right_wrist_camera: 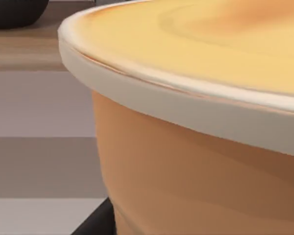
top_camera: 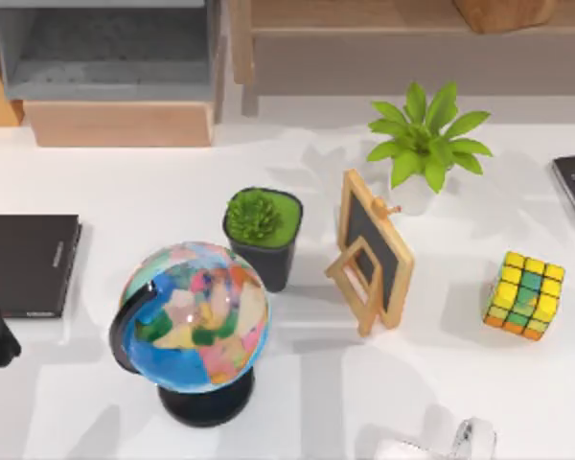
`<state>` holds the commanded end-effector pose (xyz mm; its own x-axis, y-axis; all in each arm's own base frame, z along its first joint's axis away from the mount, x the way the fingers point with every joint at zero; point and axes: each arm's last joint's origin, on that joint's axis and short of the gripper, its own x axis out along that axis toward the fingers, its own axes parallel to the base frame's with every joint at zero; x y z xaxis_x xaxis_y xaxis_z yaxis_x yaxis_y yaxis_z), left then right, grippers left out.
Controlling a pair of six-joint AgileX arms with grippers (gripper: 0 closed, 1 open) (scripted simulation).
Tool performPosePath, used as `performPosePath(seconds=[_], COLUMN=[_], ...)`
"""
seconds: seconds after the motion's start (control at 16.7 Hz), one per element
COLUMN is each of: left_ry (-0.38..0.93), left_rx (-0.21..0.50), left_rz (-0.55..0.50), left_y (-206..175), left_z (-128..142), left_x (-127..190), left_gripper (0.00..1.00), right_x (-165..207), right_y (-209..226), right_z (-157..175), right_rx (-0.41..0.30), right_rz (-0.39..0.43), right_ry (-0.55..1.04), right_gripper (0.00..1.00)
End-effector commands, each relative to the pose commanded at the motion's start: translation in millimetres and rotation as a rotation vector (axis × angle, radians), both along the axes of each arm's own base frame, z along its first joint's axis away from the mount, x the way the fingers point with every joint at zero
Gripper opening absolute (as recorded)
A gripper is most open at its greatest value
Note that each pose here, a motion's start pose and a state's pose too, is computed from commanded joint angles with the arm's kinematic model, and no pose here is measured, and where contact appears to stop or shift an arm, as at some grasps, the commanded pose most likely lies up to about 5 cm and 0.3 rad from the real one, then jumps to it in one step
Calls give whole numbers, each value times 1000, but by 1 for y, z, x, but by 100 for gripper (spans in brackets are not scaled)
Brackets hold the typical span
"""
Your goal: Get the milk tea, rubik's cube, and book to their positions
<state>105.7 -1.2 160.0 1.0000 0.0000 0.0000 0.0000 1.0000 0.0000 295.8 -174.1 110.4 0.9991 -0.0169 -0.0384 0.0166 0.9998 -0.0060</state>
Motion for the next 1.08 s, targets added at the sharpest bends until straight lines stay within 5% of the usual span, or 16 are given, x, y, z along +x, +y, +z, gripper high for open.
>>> performPosePath(seconds=[0.78,1.08], left_ry=[0,0], left_rx=[0,0], left_rz=[0,0], left_y=[0,0], left_z=[0,0], left_x=[0,0], left_gripper=[100,100], right_x=[0,0], right_y=[0,0], right_z=[-24,-24], right_rx=[-1,-1], right_rz=[0,0], right_ry=[1,1], right_gripper=[0,38])
